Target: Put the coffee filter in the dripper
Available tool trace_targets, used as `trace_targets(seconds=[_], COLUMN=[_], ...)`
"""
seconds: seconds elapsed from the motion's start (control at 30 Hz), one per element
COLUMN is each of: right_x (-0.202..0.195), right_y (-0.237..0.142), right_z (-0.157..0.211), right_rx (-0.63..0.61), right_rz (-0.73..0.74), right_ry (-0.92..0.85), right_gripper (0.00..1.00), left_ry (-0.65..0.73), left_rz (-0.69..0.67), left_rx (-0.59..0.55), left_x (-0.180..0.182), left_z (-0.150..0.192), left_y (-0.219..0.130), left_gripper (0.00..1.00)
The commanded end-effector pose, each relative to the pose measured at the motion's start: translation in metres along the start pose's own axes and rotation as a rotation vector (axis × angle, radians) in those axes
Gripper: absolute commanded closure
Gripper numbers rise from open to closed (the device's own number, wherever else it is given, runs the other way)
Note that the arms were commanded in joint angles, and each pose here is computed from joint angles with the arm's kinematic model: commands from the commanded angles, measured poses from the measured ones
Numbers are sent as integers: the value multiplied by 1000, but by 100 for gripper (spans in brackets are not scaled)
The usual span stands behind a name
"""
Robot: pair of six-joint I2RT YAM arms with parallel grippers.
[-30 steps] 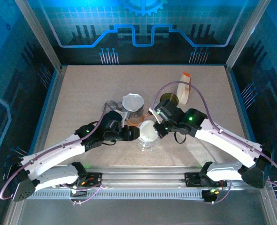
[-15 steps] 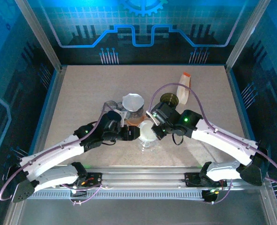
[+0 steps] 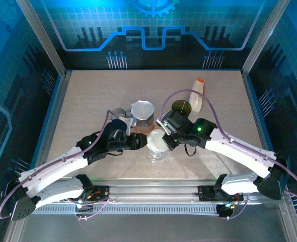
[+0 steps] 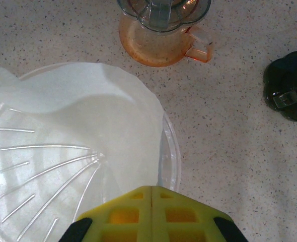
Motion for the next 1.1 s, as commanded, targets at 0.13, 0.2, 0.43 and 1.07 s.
trace_targets(seconds=[0.13, 0.2, 0.43, 1.07], right_x=[3, 3, -2, -4], right_y=[-2, -4, -13, 53], right_z=[-2, -4, -9, -17], right_rx=[-7, -13, -52, 147], right_rz=[12, 14, 63, -38], right_ry=[4, 4, 23, 38], right_gripper=[100, 95, 38, 32], left_ry=[-14, -14, -20, -18], left_rz=[-21, -24, -24, -17], left_rx=[17, 21, 29, 39], left_x=[10, 11, 13, 13], left_z=[5, 5, 7, 6], left_y=[6, 6, 9, 13], left_gripper=[65, 65, 62, 60])
Point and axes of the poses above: each hand's point on the last joint's axis, 136 mm out from that joint toward the fingers, its own y axis out along the fingers, its own x axis along the line the jaws close on, z = x × y, the point moved 10 cm from there along -y, back along the fingers, and after that the axes turned 4 degrees about -y, right-handed, at the moved point
